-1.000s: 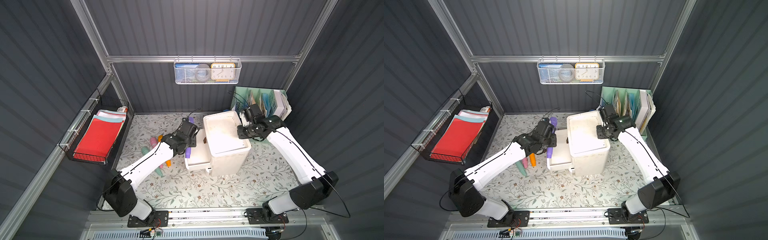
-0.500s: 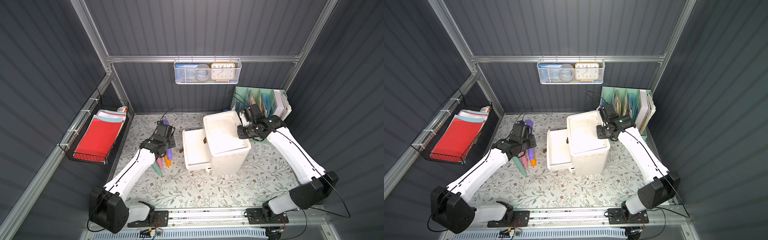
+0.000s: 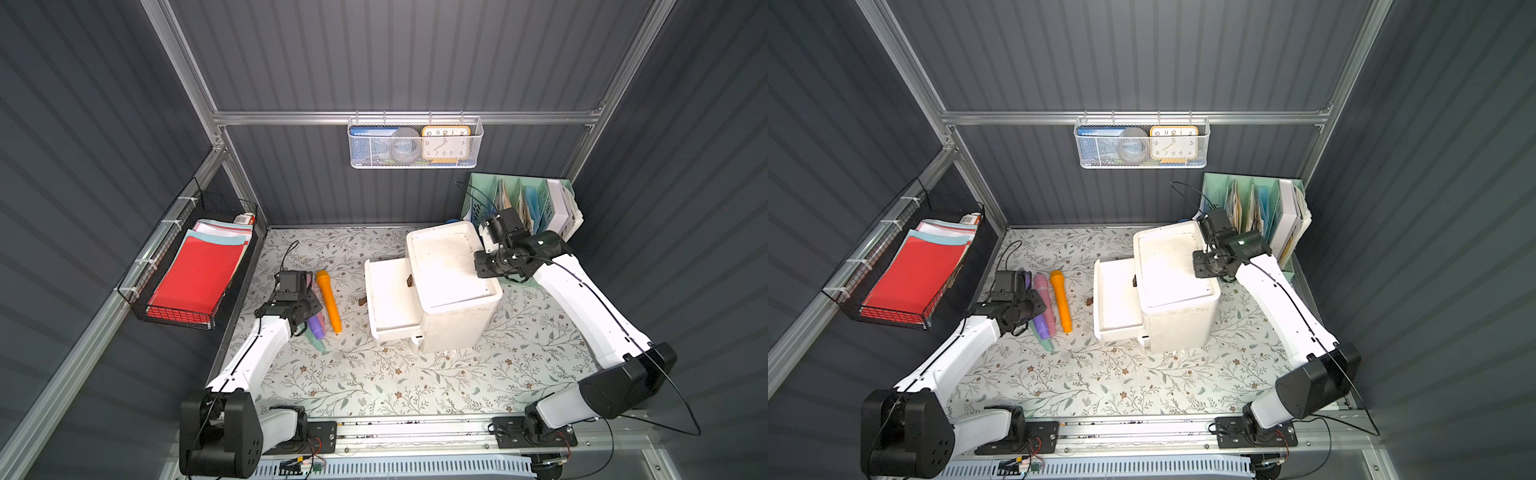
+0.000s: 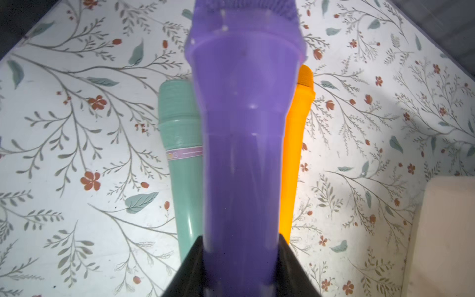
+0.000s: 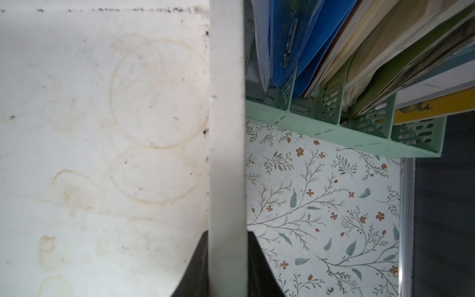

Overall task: Take the microphone out of the drawer
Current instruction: Place the microphone at the center of the board.

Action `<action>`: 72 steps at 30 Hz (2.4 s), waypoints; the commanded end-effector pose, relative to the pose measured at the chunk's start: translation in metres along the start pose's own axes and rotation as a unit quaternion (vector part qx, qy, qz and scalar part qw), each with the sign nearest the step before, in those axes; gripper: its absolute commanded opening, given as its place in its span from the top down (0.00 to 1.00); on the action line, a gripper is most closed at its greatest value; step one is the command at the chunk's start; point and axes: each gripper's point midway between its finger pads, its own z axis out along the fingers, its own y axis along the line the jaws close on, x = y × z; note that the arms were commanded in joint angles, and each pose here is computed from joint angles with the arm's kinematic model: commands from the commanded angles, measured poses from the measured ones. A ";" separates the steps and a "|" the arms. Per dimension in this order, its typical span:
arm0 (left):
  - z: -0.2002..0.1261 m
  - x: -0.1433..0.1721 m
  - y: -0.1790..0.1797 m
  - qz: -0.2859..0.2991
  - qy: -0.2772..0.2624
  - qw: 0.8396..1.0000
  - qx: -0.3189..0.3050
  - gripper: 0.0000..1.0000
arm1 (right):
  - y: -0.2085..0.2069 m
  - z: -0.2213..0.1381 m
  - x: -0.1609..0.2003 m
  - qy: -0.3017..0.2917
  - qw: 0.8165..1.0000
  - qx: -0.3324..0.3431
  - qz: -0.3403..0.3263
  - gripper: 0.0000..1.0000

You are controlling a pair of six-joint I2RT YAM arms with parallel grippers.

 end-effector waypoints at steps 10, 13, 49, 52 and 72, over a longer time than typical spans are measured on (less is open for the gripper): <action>0.014 0.002 0.062 -0.054 0.005 0.996 -0.065 0.80 | -0.004 0.057 0.066 0.154 0.987 0.028 -0.029 1.00; 0.023 0.008 0.072 -0.070 0.020 0.995 -0.074 0.81 | -0.004 0.058 0.066 0.155 0.987 0.028 -0.030 1.00; 0.063 0.031 0.104 -0.086 0.073 0.982 -0.149 0.42 | -0.003 0.058 0.066 0.149 0.988 0.024 -0.027 1.00; 0.057 0.025 0.103 -0.086 0.062 0.984 -0.146 0.41 | -0.003 0.058 0.067 0.150 0.988 0.025 -0.027 1.00; 0.001 -0.010 -0.011 -0.057 0.012 0.982 0.178 0.73 | -0.004 0.057 0.067 0.153 0.987 0.029 -0.031 1.00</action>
